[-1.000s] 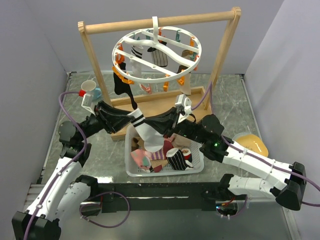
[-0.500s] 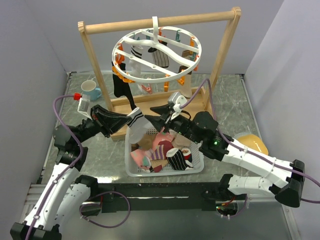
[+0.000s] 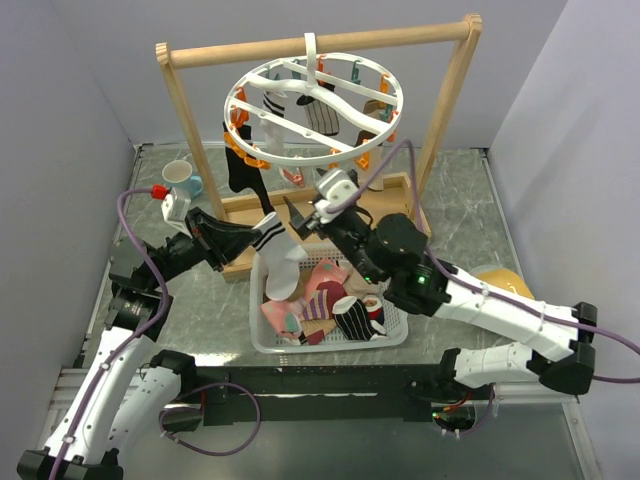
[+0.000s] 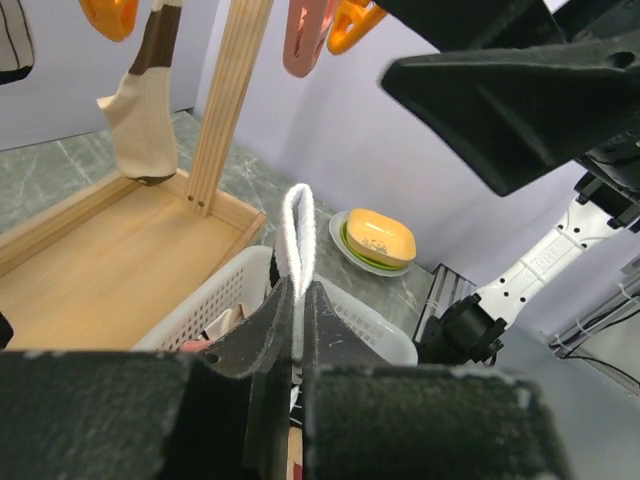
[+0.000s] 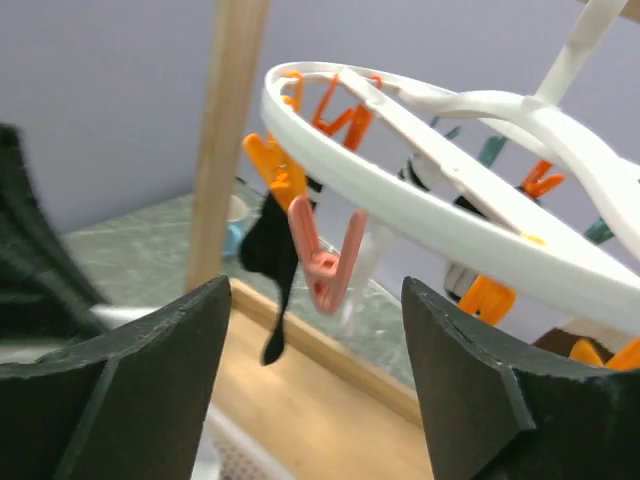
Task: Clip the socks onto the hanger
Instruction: Open the clamp at the hanger.
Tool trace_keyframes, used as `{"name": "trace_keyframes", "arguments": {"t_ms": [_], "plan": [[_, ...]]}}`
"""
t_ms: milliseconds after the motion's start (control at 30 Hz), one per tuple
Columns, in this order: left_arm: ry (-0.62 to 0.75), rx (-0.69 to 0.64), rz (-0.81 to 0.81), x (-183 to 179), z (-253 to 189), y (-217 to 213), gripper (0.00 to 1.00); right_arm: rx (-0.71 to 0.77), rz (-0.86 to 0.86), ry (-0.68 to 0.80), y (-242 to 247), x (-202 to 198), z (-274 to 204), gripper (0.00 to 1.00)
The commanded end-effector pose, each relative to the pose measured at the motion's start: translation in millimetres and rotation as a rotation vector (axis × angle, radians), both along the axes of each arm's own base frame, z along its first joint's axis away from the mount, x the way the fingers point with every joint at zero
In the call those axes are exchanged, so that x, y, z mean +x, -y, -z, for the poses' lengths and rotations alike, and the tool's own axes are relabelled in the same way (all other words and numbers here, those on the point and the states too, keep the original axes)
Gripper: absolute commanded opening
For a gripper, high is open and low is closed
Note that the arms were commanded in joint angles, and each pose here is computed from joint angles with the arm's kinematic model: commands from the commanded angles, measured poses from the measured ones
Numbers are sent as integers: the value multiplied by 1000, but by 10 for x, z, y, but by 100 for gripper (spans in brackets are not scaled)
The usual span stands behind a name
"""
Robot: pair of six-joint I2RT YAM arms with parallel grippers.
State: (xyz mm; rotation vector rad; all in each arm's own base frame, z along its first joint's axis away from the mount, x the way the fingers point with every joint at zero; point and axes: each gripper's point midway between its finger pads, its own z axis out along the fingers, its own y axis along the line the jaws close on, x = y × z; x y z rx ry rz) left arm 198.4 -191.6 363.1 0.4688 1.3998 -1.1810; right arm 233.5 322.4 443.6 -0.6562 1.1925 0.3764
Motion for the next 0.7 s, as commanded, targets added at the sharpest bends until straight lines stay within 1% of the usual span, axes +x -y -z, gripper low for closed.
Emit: {"name": "trace_keyframes", "arguments": {"t_ms": [0,67,133,267,333,467,567,667], "plan": [[72,7,-16,-52,-118,-25,1,-17,155,91,58,192,-284,81],[81,8,-14,-77,-134,-27,1,-24,202,106,52,264,-329,84],[89,13,-13,-95,-150,-30,1,-13,211,117,30,284,-377,85],[100,13,-8,-140,-172,-34,1,-18,207,140,-20,295,-419,84],[111,10,-11,-162,-202,-42,1,-17,204,145,-32,303,-432,82],[110,14,-14,-171,-184,-48,1,30,172,143,-34,268,-499,79],[102,14,-11,-183,-156,-49,1,66,144,121,-34,272,-499,75],[100,14,-13,-179,-150,-49,1,93,108,99,-66,267,-469,67]]}}
